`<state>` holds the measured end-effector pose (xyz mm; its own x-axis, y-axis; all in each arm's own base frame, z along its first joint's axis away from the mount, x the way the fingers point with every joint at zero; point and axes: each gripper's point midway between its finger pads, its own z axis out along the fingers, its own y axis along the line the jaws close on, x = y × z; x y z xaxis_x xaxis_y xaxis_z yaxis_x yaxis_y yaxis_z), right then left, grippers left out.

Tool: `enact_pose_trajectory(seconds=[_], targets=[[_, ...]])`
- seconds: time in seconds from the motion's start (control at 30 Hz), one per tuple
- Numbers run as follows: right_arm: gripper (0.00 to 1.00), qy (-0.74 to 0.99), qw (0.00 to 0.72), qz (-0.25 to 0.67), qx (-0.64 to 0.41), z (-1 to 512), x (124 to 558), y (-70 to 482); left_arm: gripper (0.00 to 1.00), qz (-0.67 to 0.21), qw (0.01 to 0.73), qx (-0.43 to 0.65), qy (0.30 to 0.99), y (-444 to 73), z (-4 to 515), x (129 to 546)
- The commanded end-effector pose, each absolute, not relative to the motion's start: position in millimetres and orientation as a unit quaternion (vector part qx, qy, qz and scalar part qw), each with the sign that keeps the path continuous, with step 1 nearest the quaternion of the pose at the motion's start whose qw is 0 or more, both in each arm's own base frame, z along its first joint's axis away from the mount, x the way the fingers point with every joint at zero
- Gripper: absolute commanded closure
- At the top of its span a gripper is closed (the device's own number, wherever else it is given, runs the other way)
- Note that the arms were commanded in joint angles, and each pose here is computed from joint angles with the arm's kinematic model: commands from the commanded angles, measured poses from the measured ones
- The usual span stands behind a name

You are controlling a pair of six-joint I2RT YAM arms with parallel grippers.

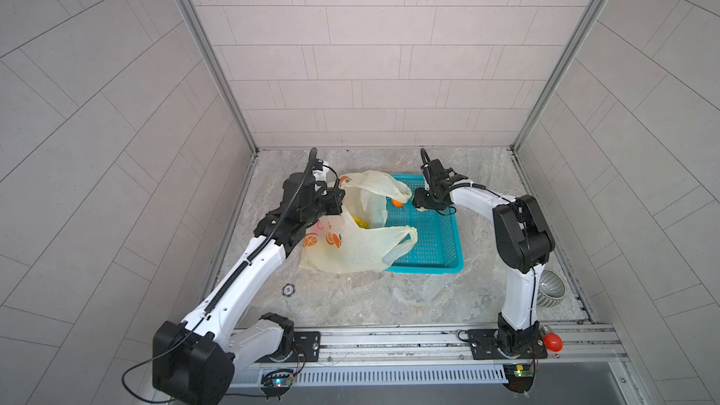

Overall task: Place the fruits into the plastic bag
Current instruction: 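Lower the right gripper and grasp the pale pear, lifting it, then carry the pale pear into the bag and open the right gripper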

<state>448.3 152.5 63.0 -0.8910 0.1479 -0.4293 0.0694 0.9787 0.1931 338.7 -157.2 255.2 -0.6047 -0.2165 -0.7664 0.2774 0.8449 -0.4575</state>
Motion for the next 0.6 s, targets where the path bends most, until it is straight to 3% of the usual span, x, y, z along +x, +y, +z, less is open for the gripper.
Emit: enact_pose_trajectory(seconds=[0.0,0.27,0.47,0.57], targets=[[0.59,0.956,0.27,0.101,0.064,109,440,149,1.0,-0.286,0.452,0.026,0.844,-161,263,339],[0.68,0.935,0.307,0.178,0.009,192,396,161,1.0,-0.288,0.447,0.019,0.847,-161,259,338],[0.68,0.882,0.348,0.292,-0.129,247,350,221,1.0,-0.292,0.449,0.018,0.845,-162,261,339],[0.67,0.856,0.333,0.34,-0.201,254,323,258,1.0,-0.294,0.449,0.019,0.844,-163,263,339]])
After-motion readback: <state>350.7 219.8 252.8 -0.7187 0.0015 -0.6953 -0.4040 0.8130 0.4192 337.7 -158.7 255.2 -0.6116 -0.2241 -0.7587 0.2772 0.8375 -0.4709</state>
